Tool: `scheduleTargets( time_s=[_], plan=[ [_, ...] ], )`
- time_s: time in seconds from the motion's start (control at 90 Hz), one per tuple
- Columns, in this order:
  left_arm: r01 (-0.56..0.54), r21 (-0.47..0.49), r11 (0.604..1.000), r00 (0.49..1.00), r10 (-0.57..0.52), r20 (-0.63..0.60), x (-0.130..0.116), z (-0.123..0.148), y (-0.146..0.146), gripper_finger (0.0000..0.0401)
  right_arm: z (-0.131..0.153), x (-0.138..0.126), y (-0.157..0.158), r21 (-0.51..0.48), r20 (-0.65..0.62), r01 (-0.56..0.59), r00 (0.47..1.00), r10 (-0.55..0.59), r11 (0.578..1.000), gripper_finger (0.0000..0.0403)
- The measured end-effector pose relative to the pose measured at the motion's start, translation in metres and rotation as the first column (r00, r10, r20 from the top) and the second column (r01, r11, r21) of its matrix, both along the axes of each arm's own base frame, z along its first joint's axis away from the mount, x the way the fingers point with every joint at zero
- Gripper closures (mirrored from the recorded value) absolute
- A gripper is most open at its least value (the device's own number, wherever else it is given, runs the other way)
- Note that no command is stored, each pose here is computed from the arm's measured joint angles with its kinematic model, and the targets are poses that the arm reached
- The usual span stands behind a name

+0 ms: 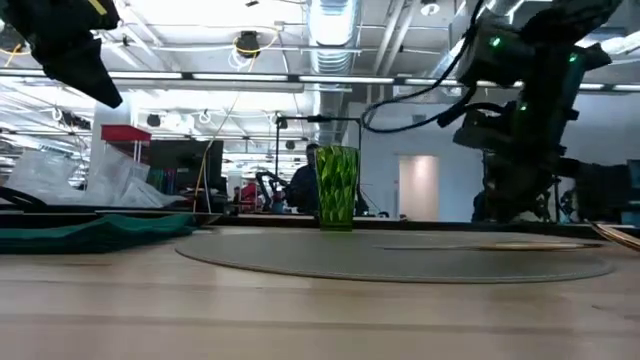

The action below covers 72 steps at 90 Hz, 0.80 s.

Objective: Set table place
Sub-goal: Adjust the gold knife on the gray table mat

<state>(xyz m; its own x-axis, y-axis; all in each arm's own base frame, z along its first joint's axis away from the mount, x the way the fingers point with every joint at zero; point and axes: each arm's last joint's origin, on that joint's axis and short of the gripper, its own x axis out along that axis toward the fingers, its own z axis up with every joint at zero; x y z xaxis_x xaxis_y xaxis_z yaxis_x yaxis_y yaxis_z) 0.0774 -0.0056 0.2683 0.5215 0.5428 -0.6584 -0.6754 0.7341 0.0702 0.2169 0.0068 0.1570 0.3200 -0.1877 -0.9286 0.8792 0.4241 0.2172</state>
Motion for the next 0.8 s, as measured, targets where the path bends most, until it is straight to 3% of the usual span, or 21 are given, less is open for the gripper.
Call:
scheduleTargets(
  time_s=[0.3,0.433,0.8],
  plan=[
    [-0.045,0.014,0.999,0.998,0.044,0.036,0.000,0.001,0.001,0.0278,-0.013,-0.019,0.032,0.012,-0.091,0.032,0.995,-0.031,0.999,0.0403],
    [-0.062,0.015,0.998,0.997,0.061,0.051,0.000,0.001,0.001,0.0278,-0.014,-0.018,0.027,-0.025,-0.085,0.043,0.995,-0.045,0.999,0.0403],
    [-0.086,0.002,0.996,0.994,0.086,0.071,0.000,0.001,0.001,0.0278,-0.012,-0.010,0.018,-0.008,-0.035,0.019,0.999,-0.019,1.000,0.0403]
  ],
)
